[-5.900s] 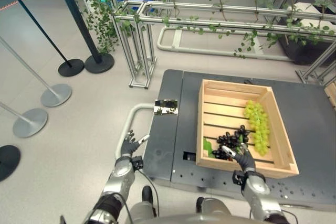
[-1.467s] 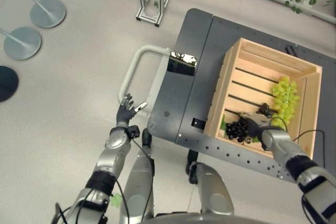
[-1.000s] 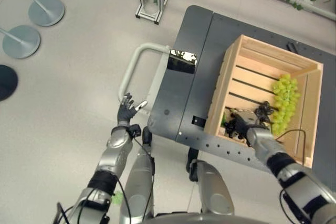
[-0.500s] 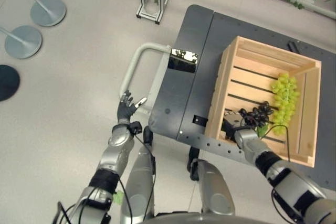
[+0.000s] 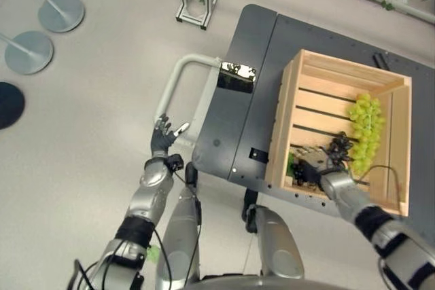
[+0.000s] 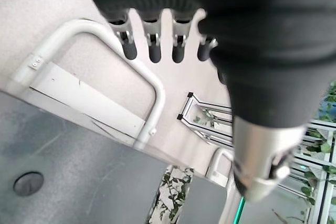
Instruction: Pick up the fruits from the basket on one side to the basket on the other side
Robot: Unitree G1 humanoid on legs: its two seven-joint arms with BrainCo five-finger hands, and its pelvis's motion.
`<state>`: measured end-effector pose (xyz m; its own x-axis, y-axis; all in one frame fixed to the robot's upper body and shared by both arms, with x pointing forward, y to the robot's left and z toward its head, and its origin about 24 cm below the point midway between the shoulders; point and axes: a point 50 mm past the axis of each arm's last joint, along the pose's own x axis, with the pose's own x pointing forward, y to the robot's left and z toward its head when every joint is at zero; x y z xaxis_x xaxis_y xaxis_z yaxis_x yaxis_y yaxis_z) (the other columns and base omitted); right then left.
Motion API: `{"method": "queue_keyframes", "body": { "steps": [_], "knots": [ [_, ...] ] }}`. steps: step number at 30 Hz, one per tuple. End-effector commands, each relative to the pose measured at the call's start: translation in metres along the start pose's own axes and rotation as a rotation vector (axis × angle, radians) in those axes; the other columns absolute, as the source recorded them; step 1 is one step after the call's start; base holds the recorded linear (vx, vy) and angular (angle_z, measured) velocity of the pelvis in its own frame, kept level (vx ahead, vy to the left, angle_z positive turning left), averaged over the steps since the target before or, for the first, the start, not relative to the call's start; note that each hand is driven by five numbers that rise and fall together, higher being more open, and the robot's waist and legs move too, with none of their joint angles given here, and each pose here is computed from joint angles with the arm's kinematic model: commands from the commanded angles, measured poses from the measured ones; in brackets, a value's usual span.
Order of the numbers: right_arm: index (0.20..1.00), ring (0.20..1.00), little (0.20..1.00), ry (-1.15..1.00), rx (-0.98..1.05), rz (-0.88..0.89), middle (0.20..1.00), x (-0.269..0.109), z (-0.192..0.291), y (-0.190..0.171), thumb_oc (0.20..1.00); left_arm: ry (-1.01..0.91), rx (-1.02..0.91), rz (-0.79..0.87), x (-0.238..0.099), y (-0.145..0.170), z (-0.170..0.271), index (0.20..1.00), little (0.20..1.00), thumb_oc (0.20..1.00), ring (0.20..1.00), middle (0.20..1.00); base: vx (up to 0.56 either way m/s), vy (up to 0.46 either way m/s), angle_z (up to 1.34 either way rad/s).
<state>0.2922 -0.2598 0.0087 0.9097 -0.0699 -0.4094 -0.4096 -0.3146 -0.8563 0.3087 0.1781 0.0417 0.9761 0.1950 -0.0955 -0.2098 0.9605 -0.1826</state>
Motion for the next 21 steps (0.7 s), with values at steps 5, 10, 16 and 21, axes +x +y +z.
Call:
{"method": "queue_keyframes", "body": {
  "steps": [5, 10, 16, 21],
  "knots": [
    [1.000, 1.000, 1.000, 0.065, -0.025, -0.121, 1.000, -0.015, -0.042, -0.034, 1.000, -0.129, -0.032, -0.072, -0.002, -0.009, 0.025, 1.000, 1.000, 1.000, 1.000, 1.000, 0.00, 0.000, 0.00],
    [1.000, 1.000, 1.000, 0.046, 0.040, -0.196, 1.000, -0.026, -0.056, -0.059, 1.000, -0.117, -0.021, -0.091, -0.004, -0.007, 0.023, 1.000, 1.000, 1.000, 1.000, 1.000, 0.00, 0.000, 0.00],
    [1.000, 1.000, 1.000, 0.006, 0.012, -0.249, 1.000, -0.038, -0.060, -0.081, 1.000, -0.113, -0.023, -0.102, -0.005, -0.006, 0.022, 1.000, 1.000, 1.000, 1.000, 1.000, 0.00, 0.000, 0.00],
    [1.000, 1.000, 1.000, 0.006, -0.011, -0.215, 1.000, -0.036, -0.059, -0.077, 1.000, -0.113, -0.031, -0.111, -0.006, -0.007, 0.023, 1.000, 1.000, 1.000, 1.000, 1.000, 0.00, 0.000, 0.00]
  ]
}}
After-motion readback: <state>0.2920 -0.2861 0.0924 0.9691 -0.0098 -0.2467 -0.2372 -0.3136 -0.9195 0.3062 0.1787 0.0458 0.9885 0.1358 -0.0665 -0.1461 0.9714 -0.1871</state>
